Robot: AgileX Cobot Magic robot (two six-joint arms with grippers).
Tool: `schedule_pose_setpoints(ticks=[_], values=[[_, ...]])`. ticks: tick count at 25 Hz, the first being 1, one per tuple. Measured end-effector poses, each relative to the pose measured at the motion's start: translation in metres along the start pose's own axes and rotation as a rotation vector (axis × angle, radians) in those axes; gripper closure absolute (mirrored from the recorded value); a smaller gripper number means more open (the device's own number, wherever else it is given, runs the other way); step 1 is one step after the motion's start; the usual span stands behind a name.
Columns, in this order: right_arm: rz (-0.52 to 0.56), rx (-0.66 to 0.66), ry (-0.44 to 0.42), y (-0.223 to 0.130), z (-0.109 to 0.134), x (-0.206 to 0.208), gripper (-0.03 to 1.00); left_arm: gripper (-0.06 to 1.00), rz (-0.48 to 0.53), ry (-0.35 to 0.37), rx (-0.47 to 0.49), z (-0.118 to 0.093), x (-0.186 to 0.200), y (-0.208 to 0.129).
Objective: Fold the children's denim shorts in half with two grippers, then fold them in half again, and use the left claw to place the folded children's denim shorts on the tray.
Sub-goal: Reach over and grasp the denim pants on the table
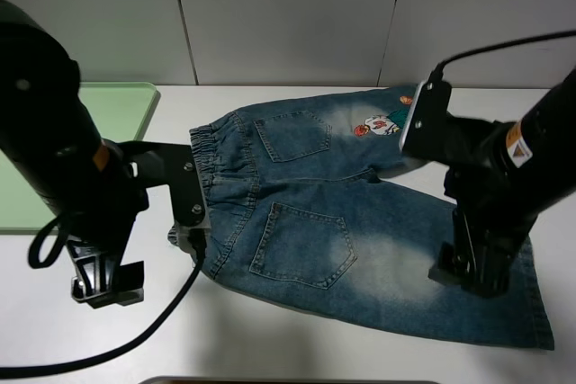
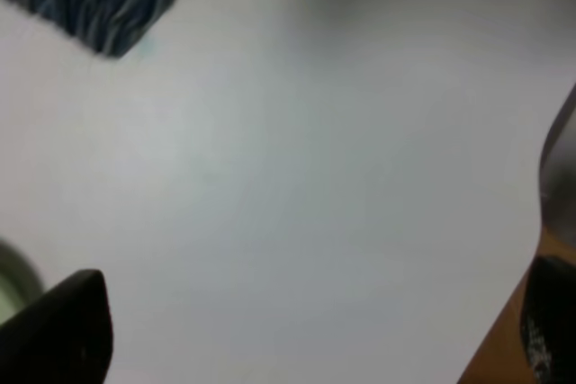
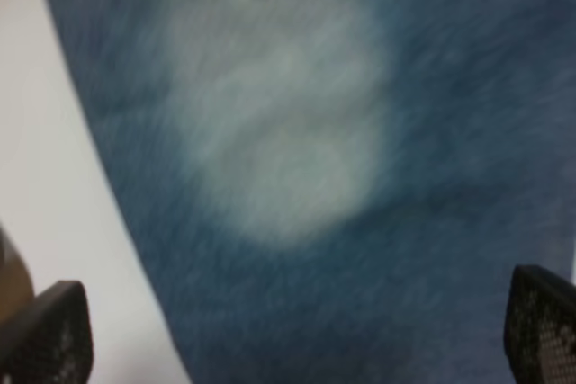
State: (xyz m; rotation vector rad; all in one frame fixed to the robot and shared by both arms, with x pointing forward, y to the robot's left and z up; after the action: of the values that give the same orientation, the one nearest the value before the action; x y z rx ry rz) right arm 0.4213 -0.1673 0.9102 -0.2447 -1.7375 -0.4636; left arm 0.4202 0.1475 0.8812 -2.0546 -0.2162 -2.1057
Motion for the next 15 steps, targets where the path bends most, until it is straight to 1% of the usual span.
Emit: schedule_pose_setpoints(ticks=[2, 4, 8, 10, 13, 15], values=[[0.033, 0.048, 0.007, -0.014, 0.006, -0.012, 0.27, 0.05, 0.025, -0.027, -0.036, -0.001, -0.011, 0.002], [0.067, 0.099, -0.001, -0.029, 0.01, -0.023, 0.27, 0.05, 0.054, -0.051, -0.099, -0.001, -0.022, 0.002], [0.132, 0.205, -0.032, -0.055, 0.012, -0.039, 0.27, 0.05, 0.058, -0.061, -0.21, 0.001, -0.035, 0.007], [0.146, 0.225, -0.032, -0.063, 0.015, -0.044, 0.27, 0.05, 0.031, -0.041, -0.241, 0.005, -0.039, 0.013], [0.139, 0.238, -0.03, -0.07, 0.019, -0.05, 0.27, 0.05, -0.044, 0.023, -0.297, 0.014, -0.038, 0.028], [0.137, 0.242, -0.025, -0.074, 0.023, -0.054, 0.27, 0.05, -0.077, 0.053, -0.331, 0.018, -0.038, 0.034]])
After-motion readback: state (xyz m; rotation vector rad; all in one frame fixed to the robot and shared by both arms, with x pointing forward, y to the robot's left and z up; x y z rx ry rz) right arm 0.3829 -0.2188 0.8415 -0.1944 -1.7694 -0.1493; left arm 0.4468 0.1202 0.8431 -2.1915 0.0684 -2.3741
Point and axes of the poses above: a point on each arm's last joint axis where the gripper is mounted, x pointing back along that axis away from the gripper, z along the wrist's bending axis when the last joint is at zero, y = z × x, the point moved 8 cm from there along -x, pointing out along that axis toward the gripper, and after that the axes turned 6 degrees about -x, right-handed, at the moved point
